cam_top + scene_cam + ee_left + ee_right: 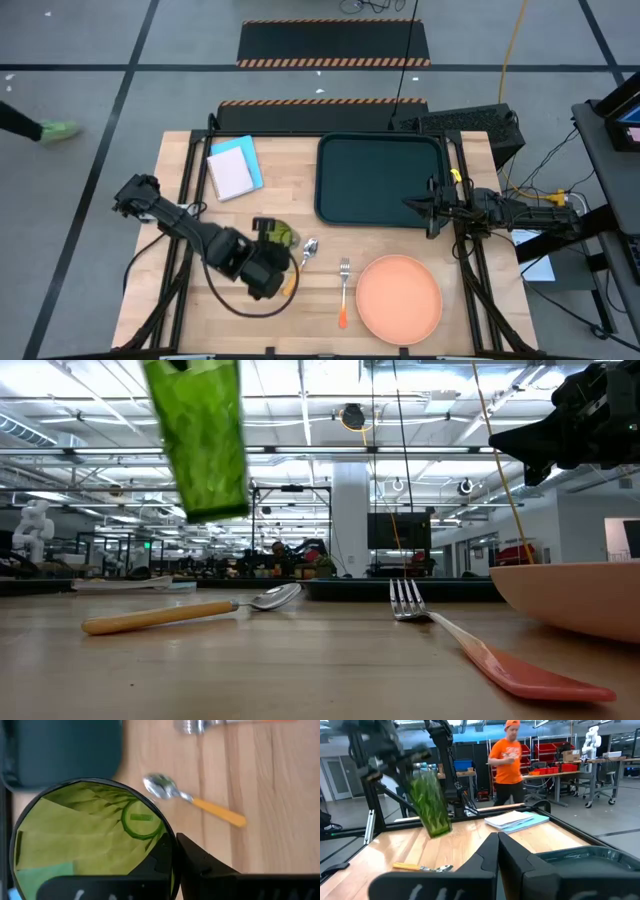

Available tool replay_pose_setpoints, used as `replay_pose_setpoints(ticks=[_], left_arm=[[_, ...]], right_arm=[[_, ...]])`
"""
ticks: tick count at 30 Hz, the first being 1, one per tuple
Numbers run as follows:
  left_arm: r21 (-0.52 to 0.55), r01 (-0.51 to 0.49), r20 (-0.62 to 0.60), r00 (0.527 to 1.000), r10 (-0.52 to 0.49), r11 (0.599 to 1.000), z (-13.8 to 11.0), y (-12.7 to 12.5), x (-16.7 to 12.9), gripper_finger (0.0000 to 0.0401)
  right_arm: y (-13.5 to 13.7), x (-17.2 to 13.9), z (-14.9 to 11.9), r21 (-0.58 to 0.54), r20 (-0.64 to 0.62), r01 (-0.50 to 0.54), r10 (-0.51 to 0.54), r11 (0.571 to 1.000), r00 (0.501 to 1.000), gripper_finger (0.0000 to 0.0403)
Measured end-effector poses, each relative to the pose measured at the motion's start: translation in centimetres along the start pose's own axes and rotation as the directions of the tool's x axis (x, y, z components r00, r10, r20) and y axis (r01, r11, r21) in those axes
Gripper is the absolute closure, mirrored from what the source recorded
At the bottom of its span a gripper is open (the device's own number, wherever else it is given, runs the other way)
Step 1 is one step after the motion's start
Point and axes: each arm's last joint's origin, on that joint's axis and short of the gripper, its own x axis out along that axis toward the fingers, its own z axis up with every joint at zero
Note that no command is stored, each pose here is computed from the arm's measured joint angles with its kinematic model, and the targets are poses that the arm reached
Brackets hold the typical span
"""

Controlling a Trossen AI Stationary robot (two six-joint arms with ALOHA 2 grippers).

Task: Pick and place plate/cup/fork/spoon on tray
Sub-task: Put the green cup on the top left of the black tray

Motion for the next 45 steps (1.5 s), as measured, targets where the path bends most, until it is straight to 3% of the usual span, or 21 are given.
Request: replay_pose_setpoints(ticks=[4, 12, 19, 25, 28, 37, 45], left_arm=[[0.025, -0.013, 0.065, 0.998, 0.011, 1.000, 1.5, 1.9, -1.4, 0.0392], [0.081, -0.208, 0.234, 0.955, 0.184, 0.975, 4.2, 5.7, -1.4, 0.0391], [0.083, -0.215, 0.375, 0.912, 0.169, 0.973, 6.6, 9.4, -0.7, 0.0391], [0.036, -0.221, 0.393, 0.900, 0.190, 0.975, 7.1, 12.3, -0.1, 0.0391], [0.007, -0.229, 0.409, 0.889, 0.207, 0.973, 7.6, 13.2, 0.6, 0.0391], [0.067, -0.284, 0.436, 0.871, 0.228, 0.956, 8.8, 14.1, 2.2, 0.0391], [0.042, -0.339, 0.399, 0.868, 0.295, 0.940, 8.8, 17.9, 4.1, 0.0391]], right_arm=[[0.0, 0.0, -0.4, 0.014, -0.036, 0.004, -0.003, 1.000, 0.999, 0.0403], [0.0, 0.0, -0.6, 0.044, -0.065, 0.008, -0.005, 0.999, 0.998, 0.0403], [-0.1, 0.4, -1.2, -0.009, -0.128, 0.008, -0.009, 1.000, 0.992, 0.0403], [-0.1, 0.8, -1.9, -0.116, -0.238, -0.008, -0.020, 0.993, 0.971, 0.0403], [0.1, 1.2, -0.6, -0.156, -0.228, -0.018, -0.018, 0.988, 0.974, 0.0403], [0.4, 2.7, 0.5, -0.193, -0.345, -0.038, -0.031, 0.980, 0.938, 0.0403], [0.3, 3.4, -1.0, -0.198, -0.476, -0.053, -0.049, 0.979, 0.878, 0.0403]])
